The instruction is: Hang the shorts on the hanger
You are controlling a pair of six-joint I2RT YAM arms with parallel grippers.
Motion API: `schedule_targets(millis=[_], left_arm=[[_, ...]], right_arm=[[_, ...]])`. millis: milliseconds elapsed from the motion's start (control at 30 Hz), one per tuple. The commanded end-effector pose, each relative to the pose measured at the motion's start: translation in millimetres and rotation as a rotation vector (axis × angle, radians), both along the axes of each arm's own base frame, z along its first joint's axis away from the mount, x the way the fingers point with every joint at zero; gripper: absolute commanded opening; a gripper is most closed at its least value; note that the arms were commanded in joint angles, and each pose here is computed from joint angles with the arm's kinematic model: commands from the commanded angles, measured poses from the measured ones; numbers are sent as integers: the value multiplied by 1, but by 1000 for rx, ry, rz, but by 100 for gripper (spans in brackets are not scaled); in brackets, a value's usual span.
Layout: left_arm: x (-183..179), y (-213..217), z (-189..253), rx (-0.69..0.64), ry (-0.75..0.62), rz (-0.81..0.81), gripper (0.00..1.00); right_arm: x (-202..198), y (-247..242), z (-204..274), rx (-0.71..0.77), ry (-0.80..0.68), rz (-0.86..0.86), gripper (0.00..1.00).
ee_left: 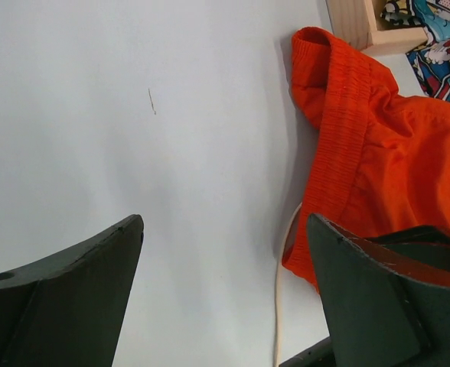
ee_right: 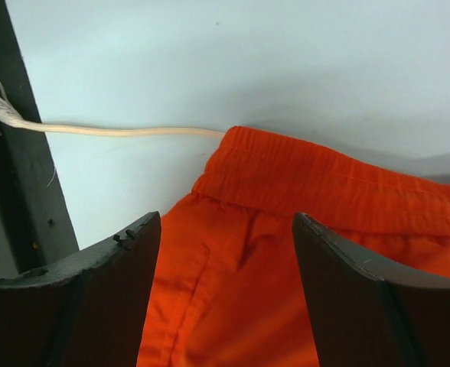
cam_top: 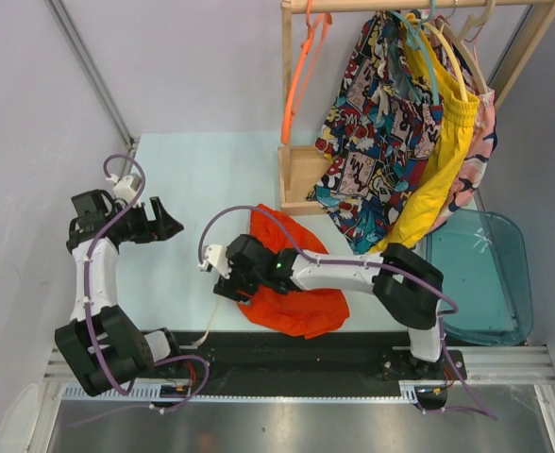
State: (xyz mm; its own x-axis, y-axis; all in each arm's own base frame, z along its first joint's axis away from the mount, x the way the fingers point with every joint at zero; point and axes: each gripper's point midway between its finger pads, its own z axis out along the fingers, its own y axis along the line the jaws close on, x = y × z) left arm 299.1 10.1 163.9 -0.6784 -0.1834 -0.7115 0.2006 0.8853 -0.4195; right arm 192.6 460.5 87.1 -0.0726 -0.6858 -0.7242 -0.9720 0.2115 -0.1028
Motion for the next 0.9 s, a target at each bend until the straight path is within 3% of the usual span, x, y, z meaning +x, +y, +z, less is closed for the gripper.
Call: schedule_targets(millis=[0,133,200,233,267,333,367,433,633,733,867], left_arm=[[5,2,18,2,-52,-7,92],[3,1,15,6,-46,-13,93],[3,2,15,13,-48,-15,93],[3,3,16,16,-51,-15,93],[3,3,18,21,-58,-16,92],[4,3,19,24,-64,-22,93],[4,3,19,22,-68,-26,93],[5,3,18,29,-73,-37,92],[9,0,14,67,-127,-111,91],[15,-10,13,83,-160,-175,92],[19,-41,16,67,-233,-306,92]], right_arm=[[20,25,6,76,-61,-89,74],[23,24,-21,25,-60,-90,73],[21,21,-36,-9,-45,-85,68],[22,19,-40,-22,-46,-82,61],[21,17,-43,-32,-40,-76,47],[21,14,-39,-40,-37,-73,30],[20,13,-32,-33,-35,-64,13],[19,6,5,-8,-64,-49,0],[0,-44,155,225,-50,83,0],[11,-93,195,280,-34,53,0],[27,-153,214,301,-9,-12,0]])
